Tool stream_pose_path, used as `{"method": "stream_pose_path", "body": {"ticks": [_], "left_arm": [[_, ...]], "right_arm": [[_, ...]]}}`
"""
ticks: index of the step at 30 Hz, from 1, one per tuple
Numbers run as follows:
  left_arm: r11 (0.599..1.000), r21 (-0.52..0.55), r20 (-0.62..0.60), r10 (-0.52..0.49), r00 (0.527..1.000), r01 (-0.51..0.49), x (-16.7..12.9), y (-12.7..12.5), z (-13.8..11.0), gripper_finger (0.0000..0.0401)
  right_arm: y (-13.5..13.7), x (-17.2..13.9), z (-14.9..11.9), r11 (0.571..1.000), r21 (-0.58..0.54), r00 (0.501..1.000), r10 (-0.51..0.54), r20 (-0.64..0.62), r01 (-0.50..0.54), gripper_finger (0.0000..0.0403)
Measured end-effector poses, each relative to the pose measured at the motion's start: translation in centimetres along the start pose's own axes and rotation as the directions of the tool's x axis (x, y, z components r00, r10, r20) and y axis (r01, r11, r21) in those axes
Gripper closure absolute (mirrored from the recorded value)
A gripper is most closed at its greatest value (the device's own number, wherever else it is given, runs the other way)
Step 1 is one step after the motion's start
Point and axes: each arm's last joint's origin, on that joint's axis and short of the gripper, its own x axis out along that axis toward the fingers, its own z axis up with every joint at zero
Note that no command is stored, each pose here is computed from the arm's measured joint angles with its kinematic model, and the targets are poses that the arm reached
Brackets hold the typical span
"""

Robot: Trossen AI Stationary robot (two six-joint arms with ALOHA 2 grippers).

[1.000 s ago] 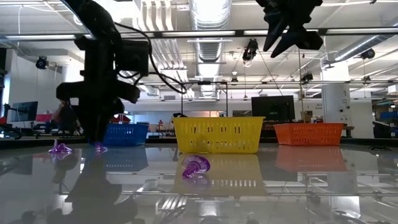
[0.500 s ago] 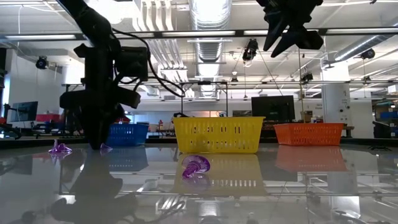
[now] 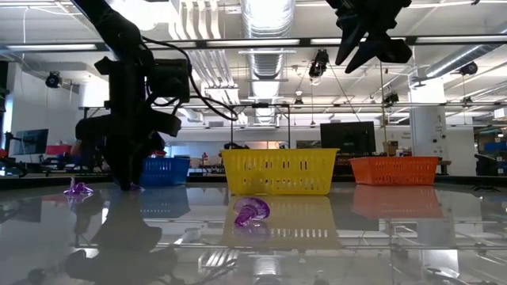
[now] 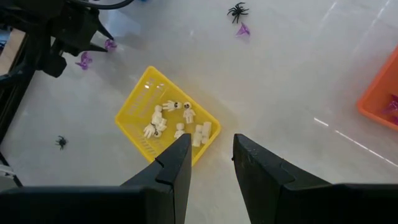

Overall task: Sort Halloween decoration
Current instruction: Put the purple witch hat toy into the orange bin

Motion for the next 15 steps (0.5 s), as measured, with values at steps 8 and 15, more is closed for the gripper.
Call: {"method": "stream_pose_path", "body": {"ticks": [8,15], "left_arm": [[1.000,0.009,0.015,-0.006,1.000,0.006,0.01,0.01,0.11,0.0366],[1.000,0.013,0.023,-0.019,1.000,0.019,0.02,0.02,0.16,0.0397]], "right_arm": [[0.00,0.00,0.00,1.000,0.000,1.000,0.000,0.000,0.000,0.0293],[-0.17,0.24,-0.15,1.000,-0.001,1.000,-0.008,-0.007,0.008,0.0293]]}}
